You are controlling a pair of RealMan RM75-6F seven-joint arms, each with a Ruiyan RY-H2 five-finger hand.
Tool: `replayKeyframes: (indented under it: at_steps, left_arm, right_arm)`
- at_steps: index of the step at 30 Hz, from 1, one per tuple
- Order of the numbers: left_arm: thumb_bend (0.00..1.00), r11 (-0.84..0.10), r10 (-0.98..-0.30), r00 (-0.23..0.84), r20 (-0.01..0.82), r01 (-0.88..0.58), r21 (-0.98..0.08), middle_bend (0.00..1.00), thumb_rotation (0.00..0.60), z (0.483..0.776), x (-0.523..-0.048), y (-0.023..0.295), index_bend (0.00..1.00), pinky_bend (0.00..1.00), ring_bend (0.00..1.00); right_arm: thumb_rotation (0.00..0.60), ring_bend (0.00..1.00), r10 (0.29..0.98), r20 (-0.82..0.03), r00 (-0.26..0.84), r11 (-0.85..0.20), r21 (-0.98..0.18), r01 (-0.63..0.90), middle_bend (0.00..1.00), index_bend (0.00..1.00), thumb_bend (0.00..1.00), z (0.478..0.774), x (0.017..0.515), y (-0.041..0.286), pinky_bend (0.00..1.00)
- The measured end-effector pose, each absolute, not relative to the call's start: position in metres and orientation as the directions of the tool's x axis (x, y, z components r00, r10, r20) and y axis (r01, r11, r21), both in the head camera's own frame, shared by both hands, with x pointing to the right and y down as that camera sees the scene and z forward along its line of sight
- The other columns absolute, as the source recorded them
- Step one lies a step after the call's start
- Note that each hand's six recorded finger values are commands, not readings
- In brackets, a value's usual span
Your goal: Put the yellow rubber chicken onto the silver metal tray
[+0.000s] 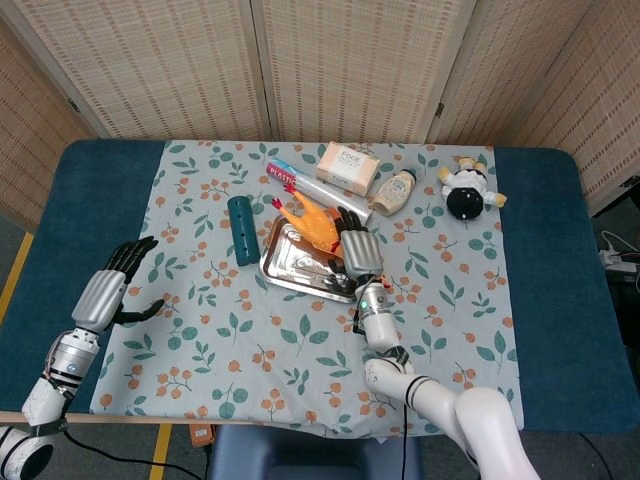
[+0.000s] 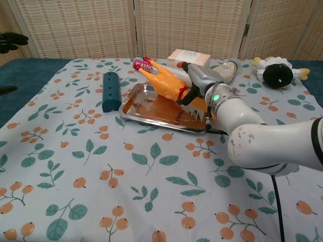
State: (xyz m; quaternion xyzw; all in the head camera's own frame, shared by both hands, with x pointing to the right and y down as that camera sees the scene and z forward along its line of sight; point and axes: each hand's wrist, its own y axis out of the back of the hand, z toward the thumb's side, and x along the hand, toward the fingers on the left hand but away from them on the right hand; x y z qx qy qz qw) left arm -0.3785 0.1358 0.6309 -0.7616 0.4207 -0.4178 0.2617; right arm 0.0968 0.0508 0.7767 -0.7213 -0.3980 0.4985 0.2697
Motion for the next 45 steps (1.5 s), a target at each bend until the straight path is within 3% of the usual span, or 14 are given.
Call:
replayKeyframes:
  at_steps: [14, 21, 26, 29, 33, 36, 40, 45]
  left_arm:
    - [0.29, -0.508, -0.859, 0.304, 0.411, -0.414, -0.755, 0.00, 0.600, 0.624, -0.375, 0.139, 0.00, 0.00, 0.00]
    - [0.33, -0.525, -0.848, 0.302, 0.435, -0.369, -0.767, 0.00, 0.600, 0.607, -0.388, 0.158, 0.00, 0.00, 0.00]
    - [0.34, -0.543, -0.838, 0.248, 0.487, -0.284, -0.790, 0.00, 0.600, 0.597, -0.414, 0.185, 0.00, 0.00, 0.00]
    - [0.34, -0.503, -0.864, 0.163, 0.477, -0.230, -0.833, 0.00, 0.600, 0.590, -0.437, 0.201, 0.00, 0.00, 0.00]
    - [0.34, -0.391, -0.917, -0.003, 0.400, -0.201, -0.898, 0.00, 0.600, 0.575, -0.477, 0.221, 0.00, 0.00, 0.00]
    - [0.34, -0.358, -0.924, -0.079, 0.373, -0.161, -0.920, 0.00, 0.600, 0.566, -0.500, 0.235, 0.00, 0.00, 0.00]
    - [0.35, -0.412, -0.902, -0.065, 0.427, -0.165, -0.896, 0.00, 0.600, 0.562, -0.499, 0.244, 0.00, 0.00, 0.00]
    - [0.35, -0.474, -0.872, -0.030, 0.488, -0.192, -0.859, 0.00, 0.600, 0.548, -0.494, 0.253, 0.00, 0.00, 0.00]
  right_arm:
    - [0.600, 0.00, 0.842, -0.486, 0.233, -0.538, -0.783, 0.313, 0.00, 0.00, 0.20, 0.754, 0.104, 0.048, 0.26]
    - [0.600, 0.00, 0.844, -0.440, 0.306, -0.529, -0.779, 0.337, 0.00, 0.00, 0.19, 0.719, 0.116, 0.059, 0.21]
    - [0.600, 0.00, 0.829, -0.407, 0.384, -0.531, -0.789, 0.310, 0.00, 0.00, 0.18, 0.670, 0.152, 0.090, 0.11]
    - [0.600, 0.00, 0.826, -0.412, 0.384, -0.520, -0.820, 0.239, 0.00, 0.00, 0.18, 0.637, 0.204, 0.118, 0.03]
    - [0.600, 0.00, 0.849, -0.445, 0.286, -0.494, -0.860, 0.128, 0.00, 0.00, 0.18, 0.606, 0.288, 0.168, 0.00]
    - [0.600, 0.00, 0.890, -0.415, 0.188, -0.437, -0.894, 0.097, 0.00, 0.00, 0.17, 0.587, 0.334, 0.197, 0.00]
    - [0.600, 0.00, 0.925, -0.369, 0.094, -0.374, -0.927, 0.037, 0.00, 0.00, 0.16, 0.573, 0.379, 0.233, 0.00]
    - [0.600, 0.00, 0.919, -0.382, 0.095, -0.386, -0.922, 0.027, 0.00, 0.00, 0.16, 0.566, 0.393, 0.247, 0.00]
